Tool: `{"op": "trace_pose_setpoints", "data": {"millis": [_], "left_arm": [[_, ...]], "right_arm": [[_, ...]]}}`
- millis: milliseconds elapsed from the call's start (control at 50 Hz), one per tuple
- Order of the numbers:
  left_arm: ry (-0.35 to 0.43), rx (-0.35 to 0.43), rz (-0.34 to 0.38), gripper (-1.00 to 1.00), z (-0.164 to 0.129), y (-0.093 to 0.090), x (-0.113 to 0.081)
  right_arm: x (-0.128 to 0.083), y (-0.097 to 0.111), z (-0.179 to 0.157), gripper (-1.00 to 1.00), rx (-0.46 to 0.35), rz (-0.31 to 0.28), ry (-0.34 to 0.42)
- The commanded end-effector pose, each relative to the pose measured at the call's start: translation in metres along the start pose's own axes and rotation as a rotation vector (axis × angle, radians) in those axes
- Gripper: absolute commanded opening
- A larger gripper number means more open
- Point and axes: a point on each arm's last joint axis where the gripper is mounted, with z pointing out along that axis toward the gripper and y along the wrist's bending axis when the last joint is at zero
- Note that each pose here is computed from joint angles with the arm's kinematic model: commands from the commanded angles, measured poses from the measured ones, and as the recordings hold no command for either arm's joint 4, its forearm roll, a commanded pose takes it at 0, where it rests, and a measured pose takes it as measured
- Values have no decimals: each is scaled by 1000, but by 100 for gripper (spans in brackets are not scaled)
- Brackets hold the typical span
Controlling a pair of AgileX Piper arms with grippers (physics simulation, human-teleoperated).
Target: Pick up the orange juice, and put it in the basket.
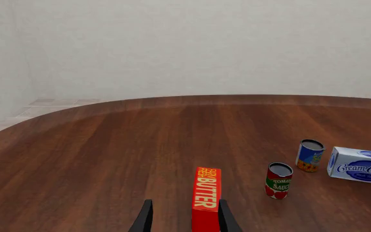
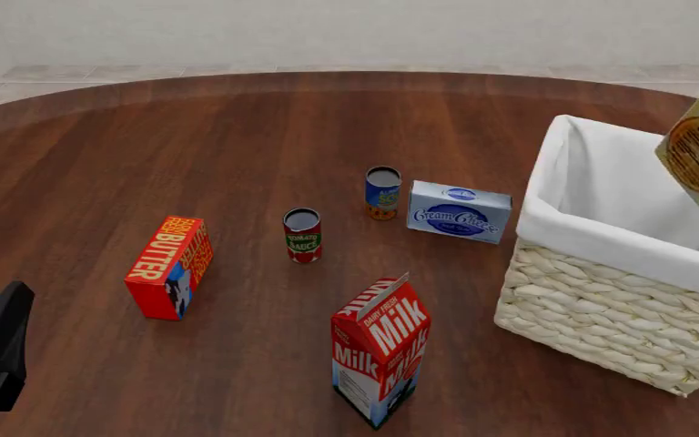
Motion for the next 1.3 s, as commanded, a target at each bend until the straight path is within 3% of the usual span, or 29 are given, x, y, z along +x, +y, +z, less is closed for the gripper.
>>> {"op": "trace_pose_setpoints", "data": {"millis": [20, 660, 1300], "left_arm": [[0, 0, 0, 100, 0, 0, 0], [0, 0, 0, 100, 0, 0, 0], [0, 0, 0, 100, 0, 0, 0]], "right_arm": [[2, -3, 12, -100, 28, 36, 4], [7, -10, 67, -100, 67, 71, 42], [26, -13, 81, -100, 92, 95, 81]]}}
